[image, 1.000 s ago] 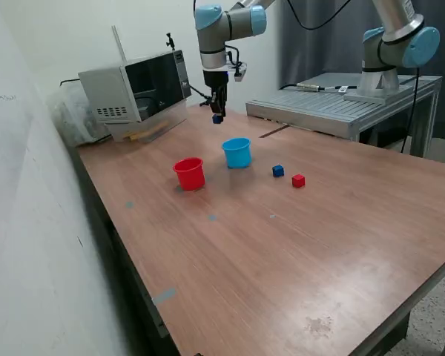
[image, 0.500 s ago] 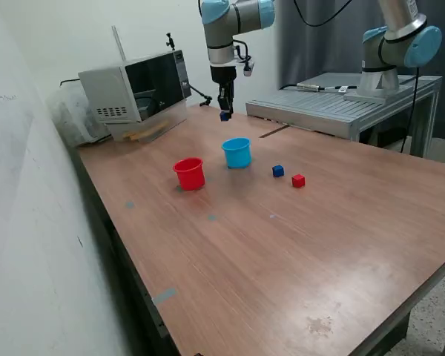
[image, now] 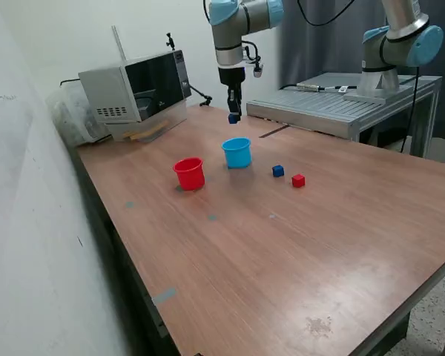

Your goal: Place red objects in the red bin, and blue objects in the blue bin.

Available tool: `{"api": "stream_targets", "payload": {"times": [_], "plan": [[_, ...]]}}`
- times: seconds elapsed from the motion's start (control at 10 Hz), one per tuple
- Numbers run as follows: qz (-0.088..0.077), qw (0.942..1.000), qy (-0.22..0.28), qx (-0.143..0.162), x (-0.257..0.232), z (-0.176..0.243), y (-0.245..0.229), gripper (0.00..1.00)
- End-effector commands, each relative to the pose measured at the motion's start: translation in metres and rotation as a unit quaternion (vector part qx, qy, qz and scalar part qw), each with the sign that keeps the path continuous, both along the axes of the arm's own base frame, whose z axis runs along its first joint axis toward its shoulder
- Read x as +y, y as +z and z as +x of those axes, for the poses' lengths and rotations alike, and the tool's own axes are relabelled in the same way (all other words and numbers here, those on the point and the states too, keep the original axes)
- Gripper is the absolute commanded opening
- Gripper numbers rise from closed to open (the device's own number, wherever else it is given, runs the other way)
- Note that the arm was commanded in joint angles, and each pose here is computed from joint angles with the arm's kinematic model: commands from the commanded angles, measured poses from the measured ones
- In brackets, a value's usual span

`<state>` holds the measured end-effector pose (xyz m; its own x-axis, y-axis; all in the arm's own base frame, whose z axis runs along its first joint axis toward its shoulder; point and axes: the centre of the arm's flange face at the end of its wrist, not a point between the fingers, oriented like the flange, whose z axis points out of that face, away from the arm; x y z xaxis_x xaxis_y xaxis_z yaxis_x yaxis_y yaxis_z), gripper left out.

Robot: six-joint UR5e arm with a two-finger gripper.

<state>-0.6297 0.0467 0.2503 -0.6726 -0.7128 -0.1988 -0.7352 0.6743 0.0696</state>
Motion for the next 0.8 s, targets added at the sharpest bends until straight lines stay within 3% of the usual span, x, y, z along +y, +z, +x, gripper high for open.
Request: {"api": "stream_targets", "payload": {"times": [0.0, 0.5, 0.7], "plan": [[-0.005, 0.9999, 0.003, -0.014, -0.006, 0.008, -0.017, 0.00], [-0.006, 0.9996, 0.016, -0.021, -0.021, 0.011, -0.025, 0.00], [-0.015, 0.9994, 0.021, -0.021, -0.029, 0.010, -0.028, 0.00]]}}
